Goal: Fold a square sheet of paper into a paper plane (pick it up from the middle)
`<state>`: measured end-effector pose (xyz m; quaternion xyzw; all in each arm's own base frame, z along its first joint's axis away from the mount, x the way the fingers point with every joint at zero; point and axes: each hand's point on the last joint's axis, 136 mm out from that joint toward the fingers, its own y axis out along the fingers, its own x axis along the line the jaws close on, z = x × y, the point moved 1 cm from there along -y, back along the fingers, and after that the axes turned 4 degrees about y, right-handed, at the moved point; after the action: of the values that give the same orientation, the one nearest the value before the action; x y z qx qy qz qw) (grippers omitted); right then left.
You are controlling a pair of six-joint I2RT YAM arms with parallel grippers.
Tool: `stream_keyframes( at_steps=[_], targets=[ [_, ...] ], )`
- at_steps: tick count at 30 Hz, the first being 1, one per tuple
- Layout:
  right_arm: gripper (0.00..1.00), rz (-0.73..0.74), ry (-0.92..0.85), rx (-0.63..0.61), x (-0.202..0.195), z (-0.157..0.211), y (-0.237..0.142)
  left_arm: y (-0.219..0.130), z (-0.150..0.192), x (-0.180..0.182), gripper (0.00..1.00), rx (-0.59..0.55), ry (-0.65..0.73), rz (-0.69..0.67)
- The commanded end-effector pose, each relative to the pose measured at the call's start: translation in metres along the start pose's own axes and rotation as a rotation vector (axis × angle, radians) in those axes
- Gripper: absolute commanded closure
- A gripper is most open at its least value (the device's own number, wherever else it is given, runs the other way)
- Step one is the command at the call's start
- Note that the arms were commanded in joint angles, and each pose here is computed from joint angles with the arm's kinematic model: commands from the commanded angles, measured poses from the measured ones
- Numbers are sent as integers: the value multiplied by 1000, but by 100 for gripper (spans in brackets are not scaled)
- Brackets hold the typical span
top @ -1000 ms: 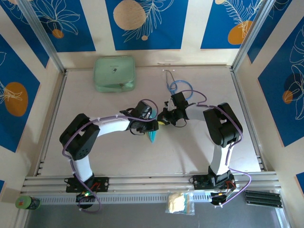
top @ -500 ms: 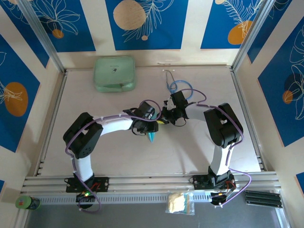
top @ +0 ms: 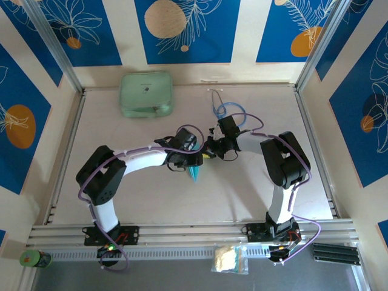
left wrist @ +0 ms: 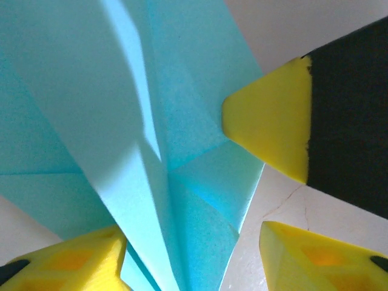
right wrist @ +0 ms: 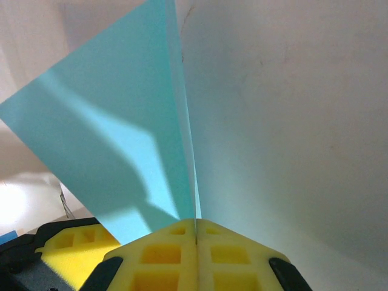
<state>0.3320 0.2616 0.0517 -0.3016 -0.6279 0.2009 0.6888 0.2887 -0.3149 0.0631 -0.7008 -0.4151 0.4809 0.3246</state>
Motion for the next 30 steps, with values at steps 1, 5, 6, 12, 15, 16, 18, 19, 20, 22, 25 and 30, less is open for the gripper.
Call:
stream_keyframes(
  at_steps=[1,5,6,12,15,16,18,19,20,22,25,30],
  targets=[
    [98,-17,-18,4,12,0,-5,1,4,5,45,15,22,-31],
    [98,-19,-21,3,13,0,-6,7,7,5,46,47,23,-34],
    [98,-19,-22,3,14,0,-6,8,8,5,47,50,25,-34],
    [98,-18,-20,4,13,0,-6,10,10,8,56,68,20,-49],
    [98,-17,-19,2,13,0,-6,10,10,8,60,64,12,-51],
    [98,-16,-20,3,13,0,-5,8,9,7,62,59,10,-51],
    [98,-17,-20,2,13,0,-6,6,7,7,64,51,5,-51],
    [98,-17,-19,4,13,0,-5,5,6,6,65,46,0,-50],
    [98,-16,-19,4,13,0,-5,4,5,6,66,41,-3,-47],
    [98,-13,-15,6,11,0,-5,4,6,6,69,39,-17,-44],
    [97,-15,-16,6,11,0,-5,6,8,6,73,41,-34,-33],
    [86,-16,-20,-1,12,1,-6,5,7,7,83,38,-40,-43]
  ],
)
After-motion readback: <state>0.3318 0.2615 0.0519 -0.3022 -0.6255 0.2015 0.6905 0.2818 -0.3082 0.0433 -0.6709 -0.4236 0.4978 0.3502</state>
